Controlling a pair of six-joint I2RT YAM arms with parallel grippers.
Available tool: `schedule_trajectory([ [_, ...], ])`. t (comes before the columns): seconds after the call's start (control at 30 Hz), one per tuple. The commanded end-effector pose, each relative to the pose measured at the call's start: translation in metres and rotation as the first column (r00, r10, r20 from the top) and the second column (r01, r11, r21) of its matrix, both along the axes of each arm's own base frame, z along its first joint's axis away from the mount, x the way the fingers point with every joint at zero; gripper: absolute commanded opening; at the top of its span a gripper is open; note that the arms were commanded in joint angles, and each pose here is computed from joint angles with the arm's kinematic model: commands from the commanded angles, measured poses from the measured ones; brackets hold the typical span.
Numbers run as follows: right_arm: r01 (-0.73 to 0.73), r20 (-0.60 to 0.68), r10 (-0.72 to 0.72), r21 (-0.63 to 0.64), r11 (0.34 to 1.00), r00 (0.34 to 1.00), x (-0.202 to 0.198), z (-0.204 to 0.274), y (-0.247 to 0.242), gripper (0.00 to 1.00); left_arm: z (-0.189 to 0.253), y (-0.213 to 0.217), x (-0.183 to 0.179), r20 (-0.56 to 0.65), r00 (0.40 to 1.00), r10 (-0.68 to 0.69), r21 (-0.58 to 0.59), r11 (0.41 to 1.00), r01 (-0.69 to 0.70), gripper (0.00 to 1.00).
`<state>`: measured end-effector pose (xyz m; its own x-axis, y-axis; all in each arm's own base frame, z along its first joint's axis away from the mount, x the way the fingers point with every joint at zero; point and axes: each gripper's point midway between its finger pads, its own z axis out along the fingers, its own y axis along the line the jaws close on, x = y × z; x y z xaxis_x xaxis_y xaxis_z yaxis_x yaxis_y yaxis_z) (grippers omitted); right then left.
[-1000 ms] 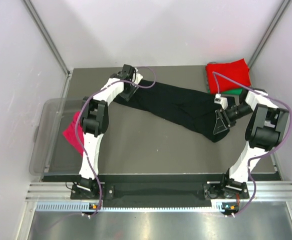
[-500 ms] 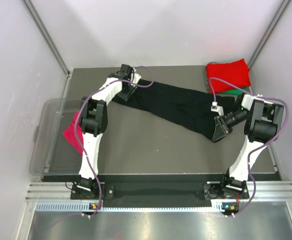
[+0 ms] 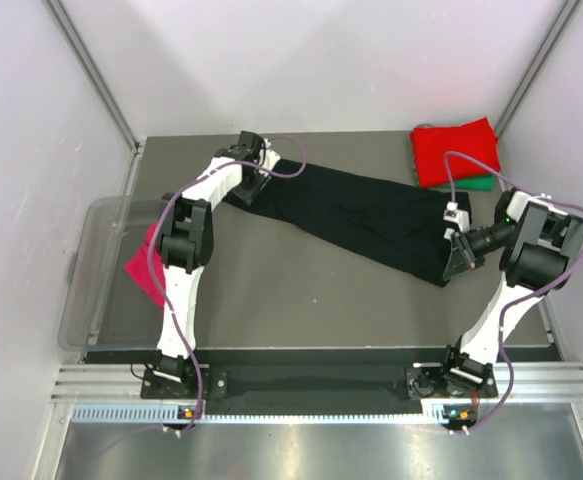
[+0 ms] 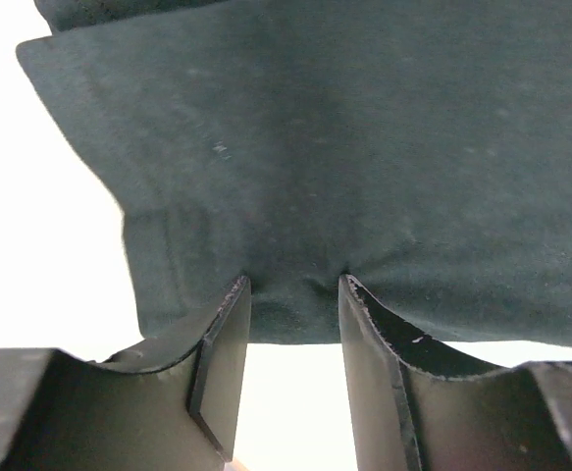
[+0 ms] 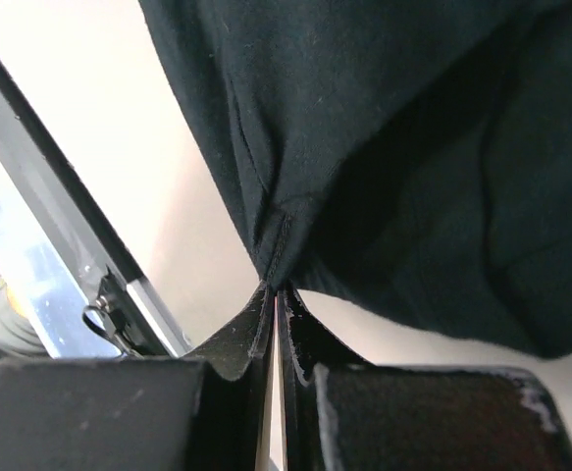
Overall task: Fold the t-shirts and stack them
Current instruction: Fold the tshirt
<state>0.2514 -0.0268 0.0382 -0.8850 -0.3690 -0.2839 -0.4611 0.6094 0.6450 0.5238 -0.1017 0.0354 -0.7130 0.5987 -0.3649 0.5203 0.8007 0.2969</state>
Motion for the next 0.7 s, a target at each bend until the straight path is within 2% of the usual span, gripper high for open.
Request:
schedule_trajectory([
  [0.0,-0.01,-0.019,0.01,0.014,1.0,1.0,-0.017,0.027,-0.01,0.0,0.008,0.012,0.002,0.031,1.0,-0.005,0.014,1.0,0.005,0.46],
  [0.3,0.018,-0.044,-0.017,0.02,1.0,0.999,-0.021,0.018,-0.019,0.0,0.009,0.02,0.003,0.023,1.0,-0.014,-0.009,1.0,0.014,0.45],
  [0.67,0.022,-0.034,-0.021,0.021,1.0,0.999,-0.025,0.019,-0.018,0.01,0.013,0.034,-0.029,-0.066,0.998,0.002,-0.002,1.0,-0.002,0.43],
])
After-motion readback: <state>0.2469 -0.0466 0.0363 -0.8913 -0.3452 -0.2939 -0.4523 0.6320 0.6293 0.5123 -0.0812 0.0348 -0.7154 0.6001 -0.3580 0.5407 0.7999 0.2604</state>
